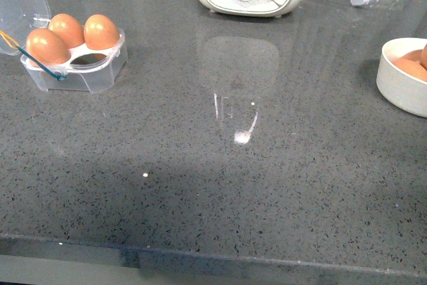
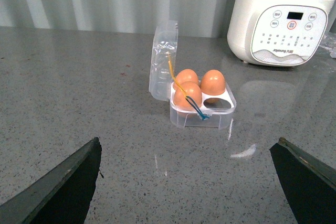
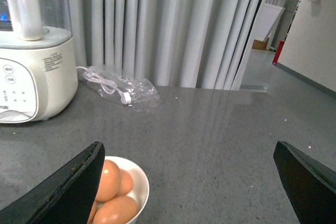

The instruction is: Put egg into box

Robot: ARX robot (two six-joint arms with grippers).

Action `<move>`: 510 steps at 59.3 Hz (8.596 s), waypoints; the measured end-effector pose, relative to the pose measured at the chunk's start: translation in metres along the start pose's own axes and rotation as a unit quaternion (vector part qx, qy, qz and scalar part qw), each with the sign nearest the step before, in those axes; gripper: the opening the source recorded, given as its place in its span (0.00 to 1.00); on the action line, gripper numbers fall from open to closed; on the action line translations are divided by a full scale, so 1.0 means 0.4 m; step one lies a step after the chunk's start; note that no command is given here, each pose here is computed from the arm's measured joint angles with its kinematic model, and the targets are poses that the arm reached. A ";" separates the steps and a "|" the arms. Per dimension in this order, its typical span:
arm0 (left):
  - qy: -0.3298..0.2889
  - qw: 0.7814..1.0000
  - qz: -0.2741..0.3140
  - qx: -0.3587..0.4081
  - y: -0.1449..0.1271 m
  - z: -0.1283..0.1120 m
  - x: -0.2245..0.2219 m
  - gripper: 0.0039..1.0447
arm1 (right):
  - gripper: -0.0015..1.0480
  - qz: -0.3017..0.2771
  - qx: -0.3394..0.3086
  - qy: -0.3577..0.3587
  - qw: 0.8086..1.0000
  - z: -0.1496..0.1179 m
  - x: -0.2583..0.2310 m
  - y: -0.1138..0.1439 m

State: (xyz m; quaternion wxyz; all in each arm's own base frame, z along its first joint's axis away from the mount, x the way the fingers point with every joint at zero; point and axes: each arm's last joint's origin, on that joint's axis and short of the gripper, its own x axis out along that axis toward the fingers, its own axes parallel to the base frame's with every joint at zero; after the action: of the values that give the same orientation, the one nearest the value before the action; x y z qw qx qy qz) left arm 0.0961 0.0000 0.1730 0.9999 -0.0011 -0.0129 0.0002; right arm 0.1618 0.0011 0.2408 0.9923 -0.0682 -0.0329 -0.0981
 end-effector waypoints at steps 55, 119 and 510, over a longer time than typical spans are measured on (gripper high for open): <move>0.000 1.000 0.000 0.000 0.000 0.000 0.000 0.94 | 0.93 0.161 0.079 0.267 0.947 -0.077 0.374 0.044; 0.000 1.000 0.000 0.000 0.000 0.000 0.000 0.94 | 0.73 0.200 0.072 0.303 0.929 -0.150 0.359 0.060; 0.000 1.000 0.000 0.000 0.000 0.000 0.000 0.94 | 0.03 0.098 0.069 0.029 0.992 -0.173 -0.141 -0.005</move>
State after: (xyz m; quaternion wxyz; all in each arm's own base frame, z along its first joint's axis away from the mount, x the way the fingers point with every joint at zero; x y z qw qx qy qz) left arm 0.0961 0.0000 0.1730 0.9999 -0.0011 -0.0131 0.0002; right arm 0.1099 0.0001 0.1683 1.0000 0.0003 -0.0041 0.0000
